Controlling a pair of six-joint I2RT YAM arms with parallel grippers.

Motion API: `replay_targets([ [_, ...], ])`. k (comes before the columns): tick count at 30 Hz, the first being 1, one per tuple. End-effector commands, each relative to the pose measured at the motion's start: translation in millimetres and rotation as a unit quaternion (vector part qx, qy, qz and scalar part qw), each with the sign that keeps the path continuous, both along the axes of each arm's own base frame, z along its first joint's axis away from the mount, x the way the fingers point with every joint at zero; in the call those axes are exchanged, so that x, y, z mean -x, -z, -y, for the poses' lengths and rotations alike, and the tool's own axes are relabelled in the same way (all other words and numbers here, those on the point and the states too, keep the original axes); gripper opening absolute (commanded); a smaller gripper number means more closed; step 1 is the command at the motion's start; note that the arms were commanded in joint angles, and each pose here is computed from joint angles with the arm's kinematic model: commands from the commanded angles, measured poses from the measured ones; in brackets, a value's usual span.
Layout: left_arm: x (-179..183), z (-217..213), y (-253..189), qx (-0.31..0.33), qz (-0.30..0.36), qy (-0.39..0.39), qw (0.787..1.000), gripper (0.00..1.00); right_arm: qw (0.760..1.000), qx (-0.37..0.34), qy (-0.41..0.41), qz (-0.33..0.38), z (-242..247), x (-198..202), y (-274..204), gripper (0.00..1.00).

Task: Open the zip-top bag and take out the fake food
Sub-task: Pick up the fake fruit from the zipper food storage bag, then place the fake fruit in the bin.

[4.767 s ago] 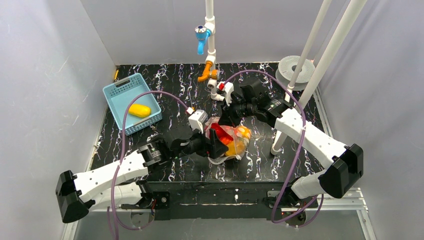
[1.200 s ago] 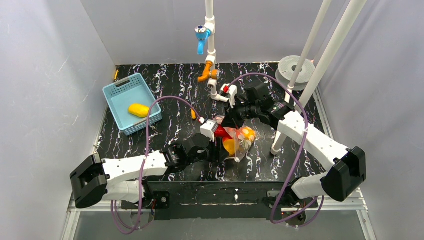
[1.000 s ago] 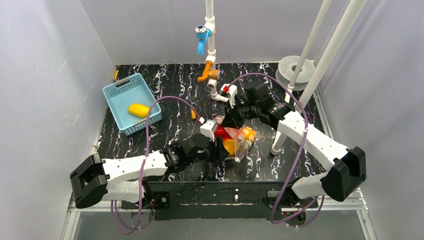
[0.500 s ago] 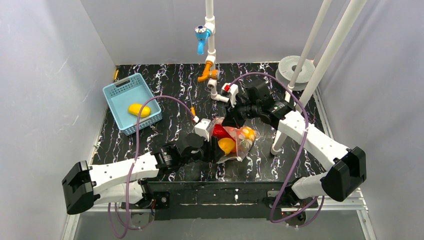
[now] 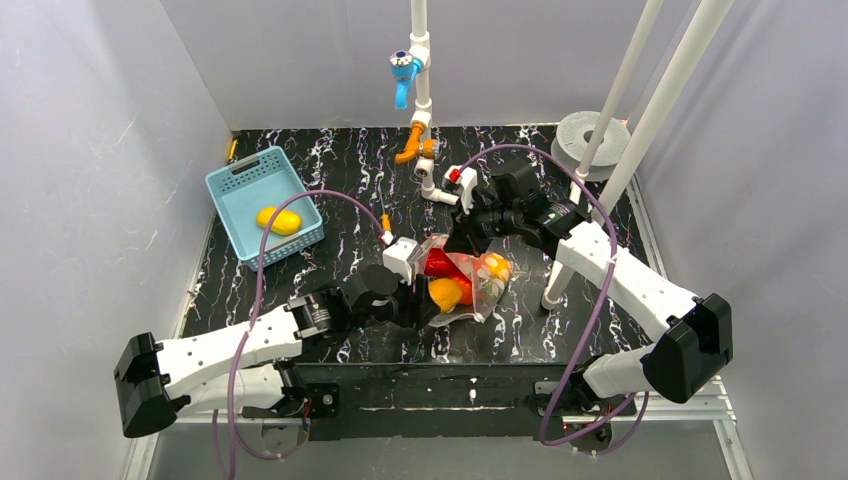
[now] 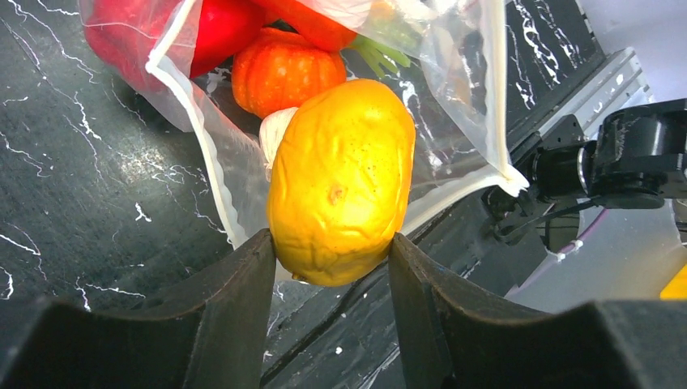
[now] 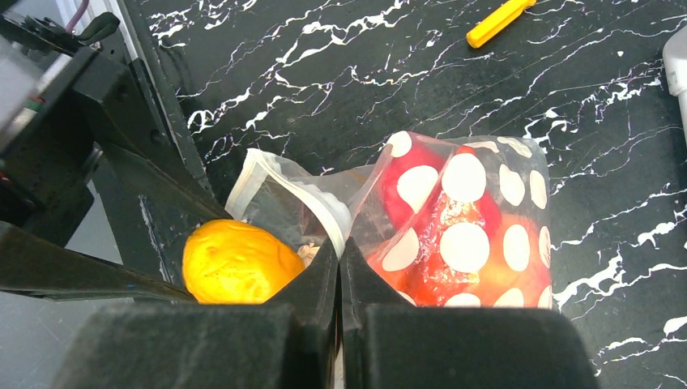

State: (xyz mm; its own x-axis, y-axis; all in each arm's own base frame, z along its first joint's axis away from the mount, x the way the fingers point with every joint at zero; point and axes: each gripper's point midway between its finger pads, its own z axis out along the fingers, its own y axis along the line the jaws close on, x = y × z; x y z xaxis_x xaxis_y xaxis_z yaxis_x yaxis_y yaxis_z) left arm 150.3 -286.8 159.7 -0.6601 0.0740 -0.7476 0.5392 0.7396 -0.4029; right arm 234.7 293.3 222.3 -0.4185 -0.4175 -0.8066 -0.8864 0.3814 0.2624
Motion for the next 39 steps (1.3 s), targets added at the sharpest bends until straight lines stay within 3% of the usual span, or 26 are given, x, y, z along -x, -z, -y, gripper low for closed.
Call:
replay_targets([
  [1, 2.8, -1.8, -26.5, 0.022, 0.021, 0.013, 0.999, 0.00, 0.999, -0.028, 0.004, 0.030, -0.3, -3.9, -20.5, 0.01],
  [13, 13.6, -8.0, -44.2, 0.037, 0.021, 0.040, 0.998, 0.00, 0.999, -0.035, 0.008, 0.028, 1.8, -4.5, -23.9, 0.01],
  [22, 24.0, -39.6, -64.7, 0.049, 0.035, 0.034, 0.998, 0.00, 0.999, -0.036, 0.010, 0.027, 3.4, -5.7, -23.9, 0.01],
  [30, 1.3, -81.5, -95.7, 0.026, 0.082, -0.036, 0.996, 0.00, 0.999, -0.035, 0.010, 0.024, 2.7, -6.2, -22.1, 0.01],
  [39, -64.7, -150.3, -116.5, 0.011, 0.116, -0.192, 0.975, 0.00, 0.999, -0.037, 0.009, 0.023, 2.8, -5.3, -22.9, 0.01],
])
